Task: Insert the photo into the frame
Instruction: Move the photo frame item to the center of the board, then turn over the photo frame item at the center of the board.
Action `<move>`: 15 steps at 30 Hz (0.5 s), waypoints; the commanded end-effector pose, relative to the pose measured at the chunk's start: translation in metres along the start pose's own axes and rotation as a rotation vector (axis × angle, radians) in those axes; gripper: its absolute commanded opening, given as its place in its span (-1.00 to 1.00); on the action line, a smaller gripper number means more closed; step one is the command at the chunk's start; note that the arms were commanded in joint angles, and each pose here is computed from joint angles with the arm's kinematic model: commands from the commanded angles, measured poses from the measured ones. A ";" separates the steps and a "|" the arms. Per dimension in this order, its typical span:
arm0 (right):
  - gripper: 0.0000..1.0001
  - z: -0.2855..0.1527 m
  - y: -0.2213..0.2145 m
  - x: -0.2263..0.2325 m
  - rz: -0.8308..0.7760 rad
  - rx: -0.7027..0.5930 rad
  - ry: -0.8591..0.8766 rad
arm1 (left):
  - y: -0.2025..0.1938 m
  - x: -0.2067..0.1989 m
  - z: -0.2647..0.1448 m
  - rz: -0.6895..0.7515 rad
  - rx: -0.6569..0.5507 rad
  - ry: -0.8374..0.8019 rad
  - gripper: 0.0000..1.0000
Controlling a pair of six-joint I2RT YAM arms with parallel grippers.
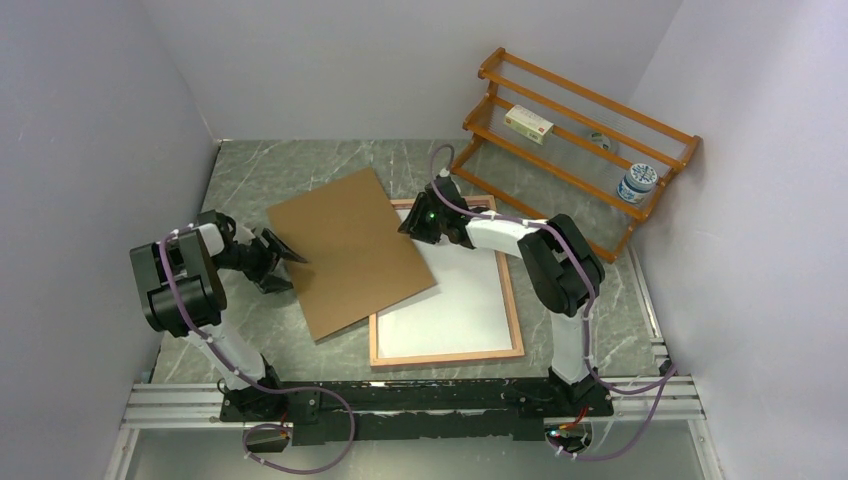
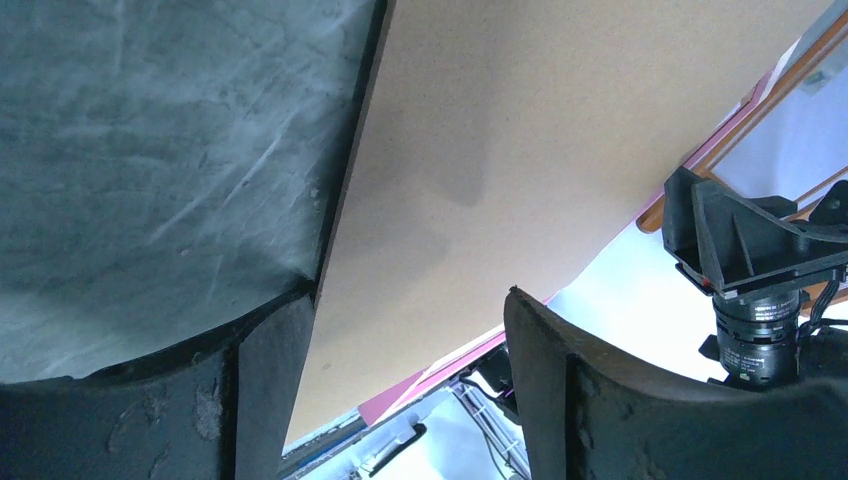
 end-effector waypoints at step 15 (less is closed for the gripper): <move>0.20 -0.009 -0.002 0.004 -0.195 0.170 0.123 | -0.008 0.011 0.003 -0.018 0.007 0.139 0.61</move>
Point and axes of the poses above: each gripper's point midway between its finger pads, its own z axis out along the fingers, its own x axis along the line the jaws close on, y = z × x, the point moved 5 cm from there along -z, back along the fingers, and after that the axes turned 4 degrees about -z, right-handed, at the moved point
